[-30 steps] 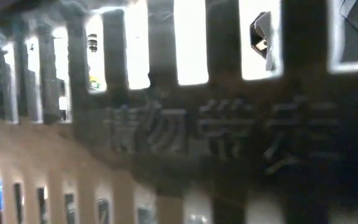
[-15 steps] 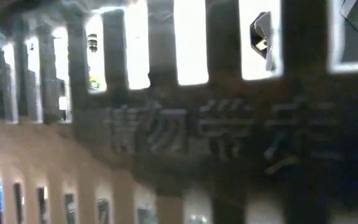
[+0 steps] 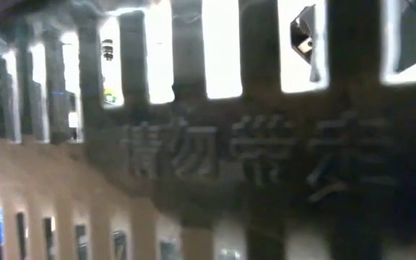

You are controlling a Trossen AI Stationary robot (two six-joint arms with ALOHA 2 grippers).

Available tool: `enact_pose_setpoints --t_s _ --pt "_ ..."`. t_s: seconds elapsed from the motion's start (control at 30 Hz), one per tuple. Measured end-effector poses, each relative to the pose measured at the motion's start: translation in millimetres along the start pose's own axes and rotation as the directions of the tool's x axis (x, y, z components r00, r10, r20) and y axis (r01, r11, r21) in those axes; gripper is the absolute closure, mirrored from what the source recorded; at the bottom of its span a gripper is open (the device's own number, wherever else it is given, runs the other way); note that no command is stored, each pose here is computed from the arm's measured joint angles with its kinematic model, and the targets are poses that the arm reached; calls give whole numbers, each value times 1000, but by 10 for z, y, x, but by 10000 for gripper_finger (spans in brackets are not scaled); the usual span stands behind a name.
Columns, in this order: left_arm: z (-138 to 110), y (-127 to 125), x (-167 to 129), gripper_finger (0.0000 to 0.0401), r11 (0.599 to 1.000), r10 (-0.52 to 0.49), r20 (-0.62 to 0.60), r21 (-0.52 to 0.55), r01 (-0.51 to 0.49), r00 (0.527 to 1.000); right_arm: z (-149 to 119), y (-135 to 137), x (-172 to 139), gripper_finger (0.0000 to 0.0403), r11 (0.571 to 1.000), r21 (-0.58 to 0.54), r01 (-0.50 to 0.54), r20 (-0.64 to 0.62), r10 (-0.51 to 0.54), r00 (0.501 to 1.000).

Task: Pick & Place Office Desk Supplies
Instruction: Put the large yellow crayon box into the top black bin

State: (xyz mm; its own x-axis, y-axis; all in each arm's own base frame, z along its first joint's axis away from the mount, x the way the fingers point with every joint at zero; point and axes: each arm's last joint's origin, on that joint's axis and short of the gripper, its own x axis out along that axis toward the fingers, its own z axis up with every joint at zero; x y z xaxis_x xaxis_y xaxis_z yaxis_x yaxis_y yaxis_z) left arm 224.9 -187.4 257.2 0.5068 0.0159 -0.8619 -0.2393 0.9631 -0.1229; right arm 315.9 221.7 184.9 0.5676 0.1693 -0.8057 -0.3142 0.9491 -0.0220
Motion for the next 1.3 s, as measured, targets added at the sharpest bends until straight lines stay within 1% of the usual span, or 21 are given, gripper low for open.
enact_pose_setpoints --t_s 0.13,0.23,0.3,0.33,0.37,0.53,0.7,0.83,1.0,1.1,1.3 --pt "146 38 -25 401 1000 5 32 7 -5 999 48 13 -98 266 998 -13 64 58 -63 996" --pt "282 86 -43 401 1000 15 64 20 -16 998 85 -6 -164 319 993 -11 115 95 -113 989" --pt "375 135 -46 401 999 27 82 29 -30 996 135 -14 -209 367 990 -11 138 144 -135 980" --pt "417 165 -39 401 999 34 89 29 -37 995 160 -15 -227 384 988 -20 151 170 -145 975" --pt "460 196 -27 401 999 40 96 33 -43 995 189 -12 -234 392 987 -29 159 199 -150 968" --pt "658 320 30 401 998 36 146 49 -44 989 343 -10 -268 399 982 -62 176 345 -145 927" --pt "785 437 69 401 997 41 163 55 -51 986 440 -90 -281 400 980 -51 192 417 -154 896" --pt "833 485 135 401 997 55 155 48 -64 986 459 -198 -179 401 977 -22 211 419 -183 890" --pt "852 455 286 401 997 33 122 62 -41 992 464 -341 -14 401 973 10 230 413 -213 886" --pt "846 437 354 401 997 35 106 71 -43 994 447 -406 64 402 971 24 240 394 -229 890" --pt "844 443 356 401 996 49 109 64 -56 993 397 -528 184 402 971 75 225 341 -237 909"
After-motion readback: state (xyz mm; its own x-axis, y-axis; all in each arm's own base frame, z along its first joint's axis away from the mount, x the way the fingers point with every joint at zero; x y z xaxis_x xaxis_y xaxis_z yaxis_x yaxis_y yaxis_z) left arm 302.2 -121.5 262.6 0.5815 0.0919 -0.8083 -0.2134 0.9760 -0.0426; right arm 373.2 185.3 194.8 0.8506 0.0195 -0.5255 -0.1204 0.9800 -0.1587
